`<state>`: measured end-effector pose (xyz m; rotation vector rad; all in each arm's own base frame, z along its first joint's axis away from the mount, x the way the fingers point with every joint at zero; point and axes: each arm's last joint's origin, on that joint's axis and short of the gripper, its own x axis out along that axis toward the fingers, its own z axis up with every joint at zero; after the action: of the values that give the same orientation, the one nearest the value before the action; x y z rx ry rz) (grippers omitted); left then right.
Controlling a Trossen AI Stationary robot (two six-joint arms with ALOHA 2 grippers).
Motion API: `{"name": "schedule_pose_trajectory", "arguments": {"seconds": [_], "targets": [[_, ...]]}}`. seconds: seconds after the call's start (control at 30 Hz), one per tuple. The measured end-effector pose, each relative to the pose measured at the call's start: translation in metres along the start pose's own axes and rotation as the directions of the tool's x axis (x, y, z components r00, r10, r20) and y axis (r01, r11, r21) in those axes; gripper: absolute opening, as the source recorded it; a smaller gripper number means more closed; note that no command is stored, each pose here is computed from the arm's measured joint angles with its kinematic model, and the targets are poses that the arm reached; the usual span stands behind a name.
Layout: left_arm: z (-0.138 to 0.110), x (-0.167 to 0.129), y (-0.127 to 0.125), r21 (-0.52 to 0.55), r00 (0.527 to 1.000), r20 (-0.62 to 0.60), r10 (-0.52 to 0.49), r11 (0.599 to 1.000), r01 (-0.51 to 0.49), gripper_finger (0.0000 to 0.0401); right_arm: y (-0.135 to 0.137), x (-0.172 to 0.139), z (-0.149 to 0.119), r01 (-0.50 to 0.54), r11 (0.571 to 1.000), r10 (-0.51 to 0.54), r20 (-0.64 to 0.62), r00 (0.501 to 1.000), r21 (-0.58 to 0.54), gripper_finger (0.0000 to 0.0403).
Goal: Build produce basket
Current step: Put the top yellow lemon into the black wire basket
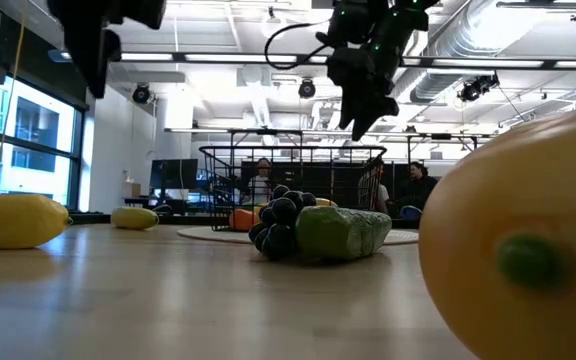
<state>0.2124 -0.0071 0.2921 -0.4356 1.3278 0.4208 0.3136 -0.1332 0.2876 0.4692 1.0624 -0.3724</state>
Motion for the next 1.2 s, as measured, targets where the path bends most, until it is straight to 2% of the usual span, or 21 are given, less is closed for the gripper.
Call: {"name": "schedule_pose_trajectory", "arguments": {"seconds": [0.23,0.43,0.7,1.0,1.2], "targets": [[-0.019,0.024,-0.023,0.089,1.0,0.006,-0.029,0.996,0.029,0.0291,0.002,-0.006,-0.004,0.008,1.0,-0.008,-0.013,1.0,-0.027,0.0243],[-0.035,0.037,-0.038,0.165,0.998,0.062,-0.023,0.986,0.013,0.0291,0.009,-0.005,-0.006,0.002,0.998,-0.003,-0.019,1.0,-0.066,0.0243],[-0.054,0.06,-0.04,0.127,0.999,0.033,0.009,0.992,-0.013,0.0291,0.021,-0.004,-0.009,0.055,0.992,-0.056,-0.009,0.998,-0.112,0.0243],[-0.061,0.084,-0.037,0.106,0.999,0.021,-0.035,0.994,0.033,0.0291,0.027,-0.003,-0.01,0.052,0.991,-0.053,-0.008,0.999,-0.123,0.0243],[-0.065,0.094,-0.034,0.108,1.0,0.016,-0.011,0.994,0.009,0.0291,0.028,-0.003,-0.011,0.051,0.991,-0.052,-0.007,0.999,-0.121,0.0243]]}}
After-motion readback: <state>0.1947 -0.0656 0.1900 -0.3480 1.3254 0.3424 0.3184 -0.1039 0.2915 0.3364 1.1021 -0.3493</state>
